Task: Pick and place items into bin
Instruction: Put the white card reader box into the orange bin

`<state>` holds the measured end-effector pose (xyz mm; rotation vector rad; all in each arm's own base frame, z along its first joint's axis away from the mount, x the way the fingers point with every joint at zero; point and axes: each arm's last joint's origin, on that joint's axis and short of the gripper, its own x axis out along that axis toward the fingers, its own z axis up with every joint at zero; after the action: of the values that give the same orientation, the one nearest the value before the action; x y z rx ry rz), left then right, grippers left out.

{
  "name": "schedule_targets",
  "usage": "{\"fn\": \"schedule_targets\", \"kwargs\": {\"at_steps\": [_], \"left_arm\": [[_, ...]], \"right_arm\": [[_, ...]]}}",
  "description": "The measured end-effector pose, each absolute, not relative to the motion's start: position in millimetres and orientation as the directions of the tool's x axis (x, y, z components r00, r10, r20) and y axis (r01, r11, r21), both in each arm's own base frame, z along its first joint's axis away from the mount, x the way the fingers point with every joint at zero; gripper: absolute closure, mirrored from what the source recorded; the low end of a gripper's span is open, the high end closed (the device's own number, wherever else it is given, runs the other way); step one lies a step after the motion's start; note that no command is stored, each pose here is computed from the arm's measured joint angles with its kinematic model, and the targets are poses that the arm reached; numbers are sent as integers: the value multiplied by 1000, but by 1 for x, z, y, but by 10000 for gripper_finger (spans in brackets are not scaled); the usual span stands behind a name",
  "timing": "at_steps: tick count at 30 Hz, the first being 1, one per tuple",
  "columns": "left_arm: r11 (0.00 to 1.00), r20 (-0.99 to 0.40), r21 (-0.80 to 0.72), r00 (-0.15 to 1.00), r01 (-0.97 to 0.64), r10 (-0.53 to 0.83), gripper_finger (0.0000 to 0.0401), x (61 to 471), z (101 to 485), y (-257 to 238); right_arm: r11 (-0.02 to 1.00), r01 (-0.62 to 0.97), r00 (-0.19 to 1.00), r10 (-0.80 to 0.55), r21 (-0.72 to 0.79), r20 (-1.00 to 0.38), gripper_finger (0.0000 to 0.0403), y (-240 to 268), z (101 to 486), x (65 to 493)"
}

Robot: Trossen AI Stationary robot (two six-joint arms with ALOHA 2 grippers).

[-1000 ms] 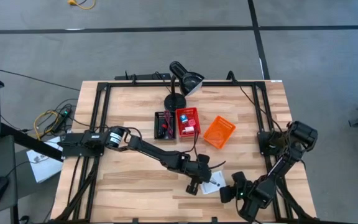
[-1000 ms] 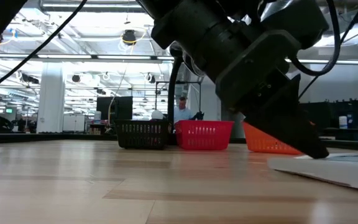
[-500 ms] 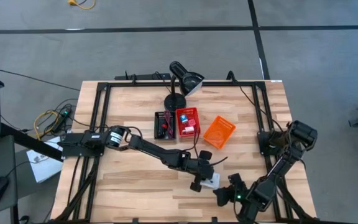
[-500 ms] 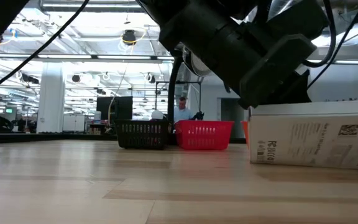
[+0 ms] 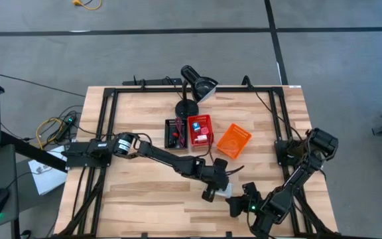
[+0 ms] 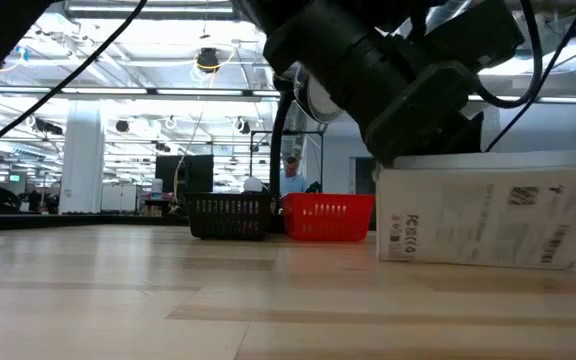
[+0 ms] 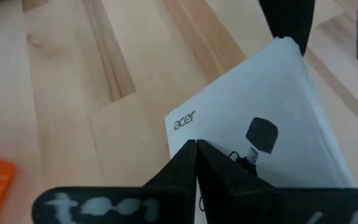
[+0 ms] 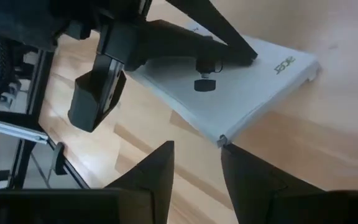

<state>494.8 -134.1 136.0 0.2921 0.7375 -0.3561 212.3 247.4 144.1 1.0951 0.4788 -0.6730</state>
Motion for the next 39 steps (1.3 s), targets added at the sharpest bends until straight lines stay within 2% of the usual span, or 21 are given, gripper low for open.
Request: {"fn": "schedule_targets", "kwargs": {"at_steps": [4, 7, 13, 18, 24, 33, 36, 39], "left_arm": [[901, -715, 125, 667, 415, -208, 401, 502, 149, -123], [896, -694, 183, 699, 404, -174, 401, 507, 162, -119], [882, -606, 435, 783, 180, 140, 401, 506, 207, -117], [886, -666, 399, 739, 237, 102, 401, 500, 203, -119], [914, -766, 367, 614, 173, 191, 401, 486, 180, -111], [896, -886, 417, 287, 149, 365, 401, 445, 142, -103], [872, -870, 473, 221, 124, 441, 401, 435, 144, -105], [876, -876, 466, 209, 126, 435, 401, 431, 143, -112]], "right_arm": [[310, 718, 696, -292, 623, -656, 275, 242, 142, 213], [312, 732, 681, -317, 605, -660, 275, 237, 142, 215], [310, 760, 650, -344, 571, -678, 275, 226, 140, 224], [336, 772, 635, -359, 539, -684, 275, 221, 139, 228], [330, 780, 625, -375, 532, -684, 275, 216, 139, 230], [351, 790, 612, -390, 504, -688, 275, 209, 139, 237], [354, 793, 606, -370, 496, -704, 275, 210, 139, 238], [362, 792, 603, -341, 492, -721, 275, 215, 139, 234]]}}
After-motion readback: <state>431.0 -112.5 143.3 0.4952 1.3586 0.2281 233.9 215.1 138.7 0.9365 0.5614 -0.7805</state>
